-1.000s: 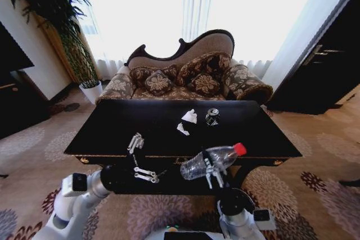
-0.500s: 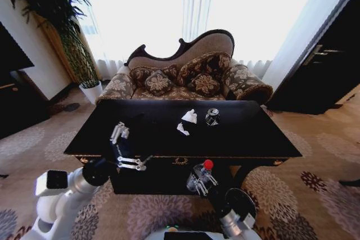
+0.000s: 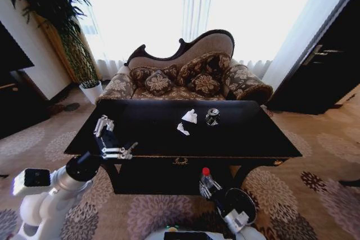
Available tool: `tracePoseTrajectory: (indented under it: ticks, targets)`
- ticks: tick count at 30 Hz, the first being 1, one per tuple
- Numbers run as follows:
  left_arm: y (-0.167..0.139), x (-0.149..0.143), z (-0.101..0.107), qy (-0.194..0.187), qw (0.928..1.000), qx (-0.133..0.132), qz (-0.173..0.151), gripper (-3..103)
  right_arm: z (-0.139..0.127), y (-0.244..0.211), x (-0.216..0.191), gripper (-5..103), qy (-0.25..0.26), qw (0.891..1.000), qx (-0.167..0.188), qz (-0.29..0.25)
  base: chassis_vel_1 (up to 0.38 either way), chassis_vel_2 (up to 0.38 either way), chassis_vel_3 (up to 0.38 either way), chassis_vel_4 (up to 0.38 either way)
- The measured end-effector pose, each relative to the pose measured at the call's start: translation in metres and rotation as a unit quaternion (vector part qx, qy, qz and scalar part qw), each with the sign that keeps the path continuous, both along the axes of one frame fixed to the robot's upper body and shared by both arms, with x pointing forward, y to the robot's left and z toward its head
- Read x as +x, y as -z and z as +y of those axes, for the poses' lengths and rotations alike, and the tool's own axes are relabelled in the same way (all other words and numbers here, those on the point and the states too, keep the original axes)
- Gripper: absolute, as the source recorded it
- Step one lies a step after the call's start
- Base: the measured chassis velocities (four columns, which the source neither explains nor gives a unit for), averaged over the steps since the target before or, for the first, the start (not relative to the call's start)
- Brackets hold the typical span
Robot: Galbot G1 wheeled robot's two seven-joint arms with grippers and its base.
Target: Move to the front of the table and place the trash on the table into the trash bin.
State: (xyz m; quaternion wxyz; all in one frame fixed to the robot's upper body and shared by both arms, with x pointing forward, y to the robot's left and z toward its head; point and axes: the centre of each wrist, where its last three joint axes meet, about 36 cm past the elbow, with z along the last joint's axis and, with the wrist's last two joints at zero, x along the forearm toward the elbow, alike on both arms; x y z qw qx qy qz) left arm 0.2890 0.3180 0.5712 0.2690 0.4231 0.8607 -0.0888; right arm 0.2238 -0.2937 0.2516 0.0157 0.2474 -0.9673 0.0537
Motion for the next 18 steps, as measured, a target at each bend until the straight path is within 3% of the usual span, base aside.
tracePoseTrajectory:
  ticks: [4,7,9,12,14,15,18]
  targets:
    - [0.0,-0.001,0.004,-0.017,0.9999,-0.001,0.003,100,-0.012,0.008,0.006,25,0.004,1.0,-0.013,0.006,0.0,0.0,0.0,0.0]
    - [0.0,-0.002,0.011,-0.04,0.9991,-0.005,0.01,100,-0.025,0.016,0.018,25,0.01,0.999,-0.042,0.014,0.0,0.0,0.0,0.0]
    - [0.0,-0.005,0.018,-0.063,0.9978,-0.012,0.019,100,-0.04,0.026,0.028,25,0.022,0.995,-0.088,0.035,0.0,0.0,0.0,0.0]
    - [0.0,-0.013,0.023,-0.084,0.9956,-0.024,0.033,100,-0.053,0.035,0.03,25,0.024,0.991,-0.118,0.06,0.0,0.0,0.0,0.0]
    - [-0.002,-0.027,0.03,-0.111,0.9919,-0.039,0.049,100,-0.079,0.048,0.035,25,0.029,0.982,-0.164,0.091,0.0,0.0,0.0,0.0]
    - [-0.002,-0.027,0.03,-0.111,0.9919,-0.039,0.049,100,-0.079,0.048,0.035,25,0.029,0.982,-0.164,0.091,0.0,0.0,0.0,0.0]
    - [-0.004,-0.042,0.042,-0.147,0.9867,-0.043,0.055,100,-0.114,0.058,0.037,25,0.041,0.968,-0.217,0.122,0.0,0.0,0.0,0.0]
